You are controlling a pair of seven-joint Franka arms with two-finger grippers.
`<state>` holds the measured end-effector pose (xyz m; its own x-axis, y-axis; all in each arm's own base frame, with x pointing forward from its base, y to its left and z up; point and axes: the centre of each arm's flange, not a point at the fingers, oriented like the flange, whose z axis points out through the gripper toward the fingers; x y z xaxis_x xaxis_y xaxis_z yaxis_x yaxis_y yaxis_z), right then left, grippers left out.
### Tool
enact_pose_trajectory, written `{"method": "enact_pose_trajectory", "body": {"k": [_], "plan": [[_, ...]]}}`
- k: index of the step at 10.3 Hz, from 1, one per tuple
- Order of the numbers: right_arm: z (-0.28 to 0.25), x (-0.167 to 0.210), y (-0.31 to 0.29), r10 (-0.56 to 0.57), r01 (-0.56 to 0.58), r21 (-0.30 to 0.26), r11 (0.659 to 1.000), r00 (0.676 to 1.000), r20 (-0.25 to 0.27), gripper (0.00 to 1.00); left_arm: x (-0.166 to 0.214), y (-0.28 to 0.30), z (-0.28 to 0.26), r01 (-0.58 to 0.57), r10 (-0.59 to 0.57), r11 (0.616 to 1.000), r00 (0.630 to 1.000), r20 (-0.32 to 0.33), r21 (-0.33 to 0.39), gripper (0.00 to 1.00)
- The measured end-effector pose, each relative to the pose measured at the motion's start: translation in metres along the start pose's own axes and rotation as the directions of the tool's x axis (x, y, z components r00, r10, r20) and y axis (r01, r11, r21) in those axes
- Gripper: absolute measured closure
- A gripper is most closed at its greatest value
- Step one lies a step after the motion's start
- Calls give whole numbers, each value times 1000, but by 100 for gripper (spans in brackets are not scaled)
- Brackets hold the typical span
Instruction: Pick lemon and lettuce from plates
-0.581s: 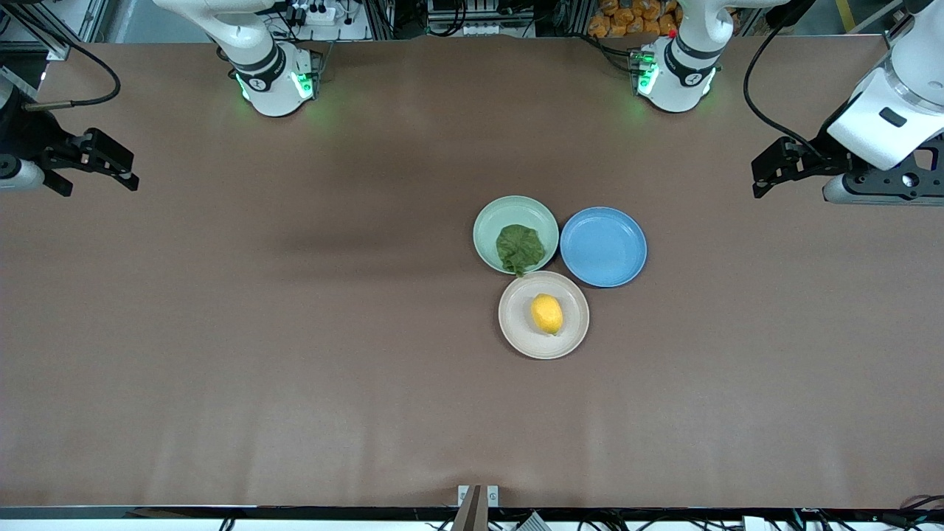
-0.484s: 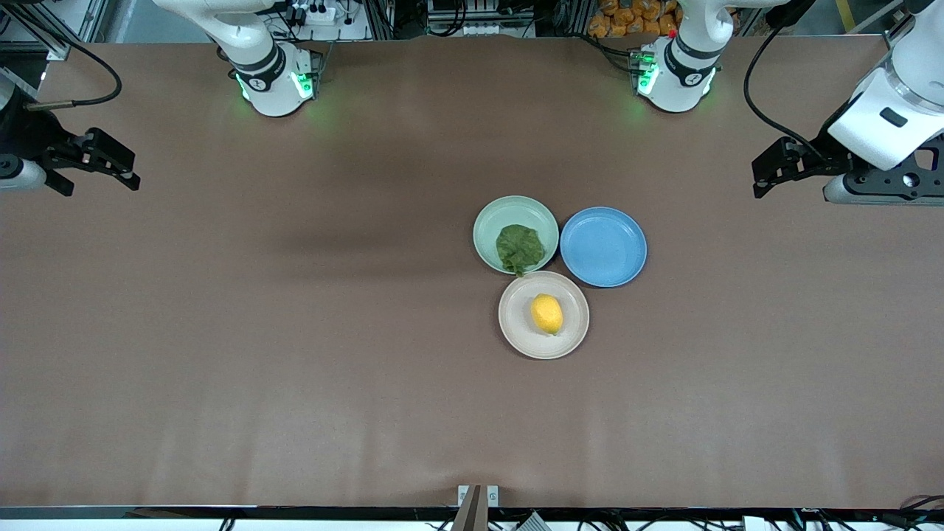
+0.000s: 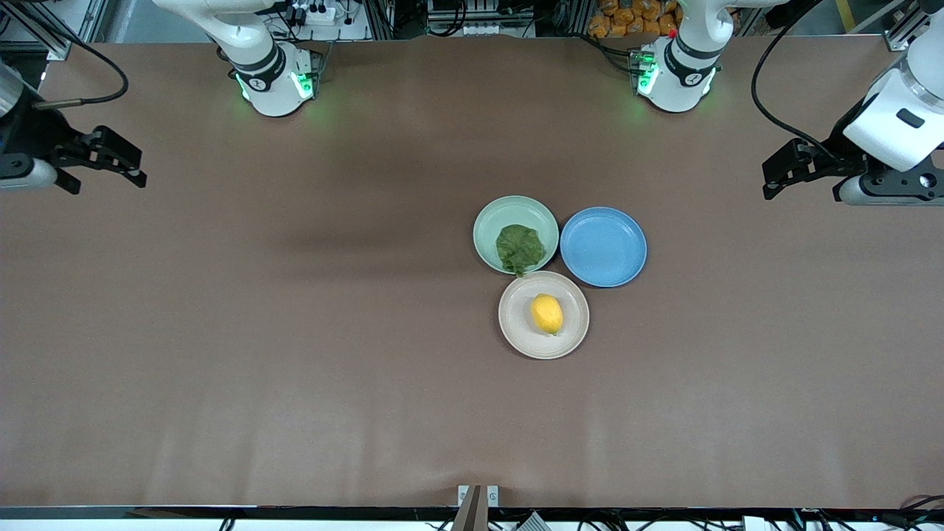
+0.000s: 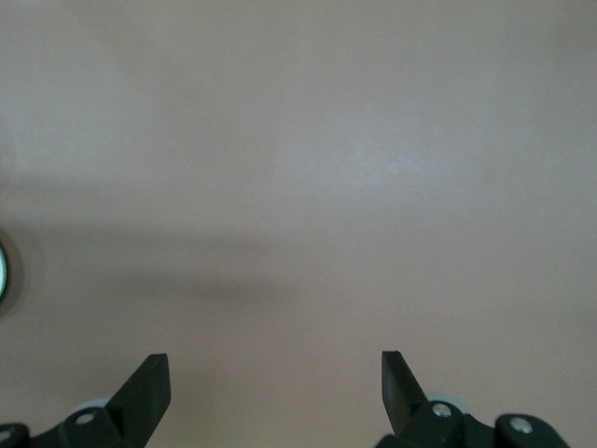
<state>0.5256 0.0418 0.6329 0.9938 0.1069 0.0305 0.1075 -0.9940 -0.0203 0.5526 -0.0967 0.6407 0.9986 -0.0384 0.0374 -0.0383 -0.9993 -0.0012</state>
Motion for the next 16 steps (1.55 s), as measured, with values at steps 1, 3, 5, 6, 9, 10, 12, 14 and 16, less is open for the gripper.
{"method": "enact_pose_trajectory", "body": {"k": [1, 3, 5, 6, 9, 10, 12, 14, 16], "plan": [[3, 1, -31, 12, -12, 1, 1000, 1000, 6, 0, 1, 1, 4, -2, 2, 1000, 1000, 8, 0, 0], [27, 5, -122, 60, -60, 1, 998, 998, 18, 0, 9, 3, 21, -5, 5, 1000, 999, 37, 1, 0], [73, 11, -209, 102, -103, 21, 995, 994, 23, 0, 25, 7, 47, -9, 9, 1000, 998, 54, -2, 0], [97, 13, -249, 137, -138, 41, 990, 990, 18, 0, 34, 9, 60, -9, 10, 1000, 999, 48, -5, 0], [180, 2, -377, 293, -287, 96, 953, 955, -45, 1, 63, 26, 103, 45, -45, 999, 999, 30, -18, 0], [216, -12, -420, 345, -338, 86, 937, 935, -86, 5, 71, 35, 118, 46, -45, 999, 998, 33, -22, 0], [285, -37, -489, 430, -424, 69, 903, 895, -117, 10, 82, 47, 139, 37, -36, 999, 999, 28, -29, 0], [325, -45, -538, 544, -535, 98, 839, 830, -125, 17, 91, 52, 155, 39, -39, 999, 999, 12, -37, 0], [358, -56, -571, 576, -557, 150, 817, 803, -154, 17, 106, 61, 196, 40, -40, 998, 999, 7, -47, 0]]}}
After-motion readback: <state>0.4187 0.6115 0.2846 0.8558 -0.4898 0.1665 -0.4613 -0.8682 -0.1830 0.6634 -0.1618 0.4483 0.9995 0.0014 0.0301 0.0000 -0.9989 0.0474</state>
